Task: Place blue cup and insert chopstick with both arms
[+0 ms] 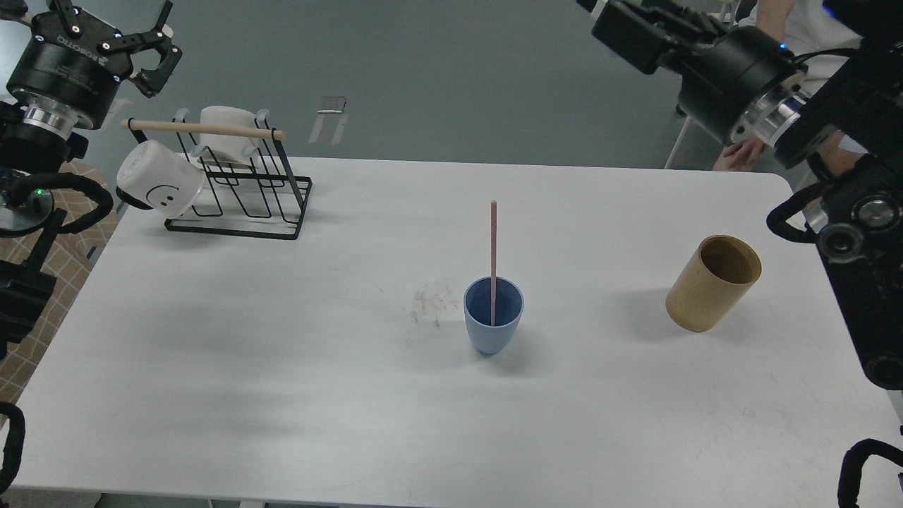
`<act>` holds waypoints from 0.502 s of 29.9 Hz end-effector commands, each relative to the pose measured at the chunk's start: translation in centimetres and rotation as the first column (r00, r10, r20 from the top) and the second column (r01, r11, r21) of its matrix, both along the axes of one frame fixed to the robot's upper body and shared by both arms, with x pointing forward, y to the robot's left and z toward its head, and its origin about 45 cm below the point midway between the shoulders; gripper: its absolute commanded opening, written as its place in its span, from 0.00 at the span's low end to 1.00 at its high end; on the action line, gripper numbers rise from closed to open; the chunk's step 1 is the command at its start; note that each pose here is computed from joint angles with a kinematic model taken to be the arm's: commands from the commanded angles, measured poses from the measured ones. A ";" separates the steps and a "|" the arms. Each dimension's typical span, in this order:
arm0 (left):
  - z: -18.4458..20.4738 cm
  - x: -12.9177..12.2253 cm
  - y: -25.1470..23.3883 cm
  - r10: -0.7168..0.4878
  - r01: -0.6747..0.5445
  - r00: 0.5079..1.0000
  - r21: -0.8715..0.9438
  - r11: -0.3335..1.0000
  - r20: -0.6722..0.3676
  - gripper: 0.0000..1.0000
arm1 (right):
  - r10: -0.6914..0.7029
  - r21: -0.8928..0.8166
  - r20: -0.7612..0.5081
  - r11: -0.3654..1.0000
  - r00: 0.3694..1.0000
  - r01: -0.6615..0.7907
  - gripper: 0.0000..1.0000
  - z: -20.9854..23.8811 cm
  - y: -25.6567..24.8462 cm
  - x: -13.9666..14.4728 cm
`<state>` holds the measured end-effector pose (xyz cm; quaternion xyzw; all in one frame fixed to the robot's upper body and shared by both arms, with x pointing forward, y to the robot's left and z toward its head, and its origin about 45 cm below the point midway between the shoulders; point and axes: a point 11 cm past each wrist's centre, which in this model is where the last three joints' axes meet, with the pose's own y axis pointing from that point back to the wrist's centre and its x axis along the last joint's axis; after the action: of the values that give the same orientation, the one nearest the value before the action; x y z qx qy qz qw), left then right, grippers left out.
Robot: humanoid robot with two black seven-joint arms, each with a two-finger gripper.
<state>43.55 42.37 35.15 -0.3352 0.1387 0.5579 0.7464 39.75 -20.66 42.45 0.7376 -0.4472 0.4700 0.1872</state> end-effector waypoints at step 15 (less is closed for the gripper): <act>-0.1 0.1 -0.2 -0.002 0.002 1.000 -0.006 1.000 -0.001 0.98 | -0.068 0.636 -0.242 0.742 0.968 0.212 1.00 -2.3 -11.6 5.0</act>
<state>43.65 42.03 34.96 -0.3358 0.1422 0.5560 0.7469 44.18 -30.62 41.08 0.7634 -0.5952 0.2479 0.0392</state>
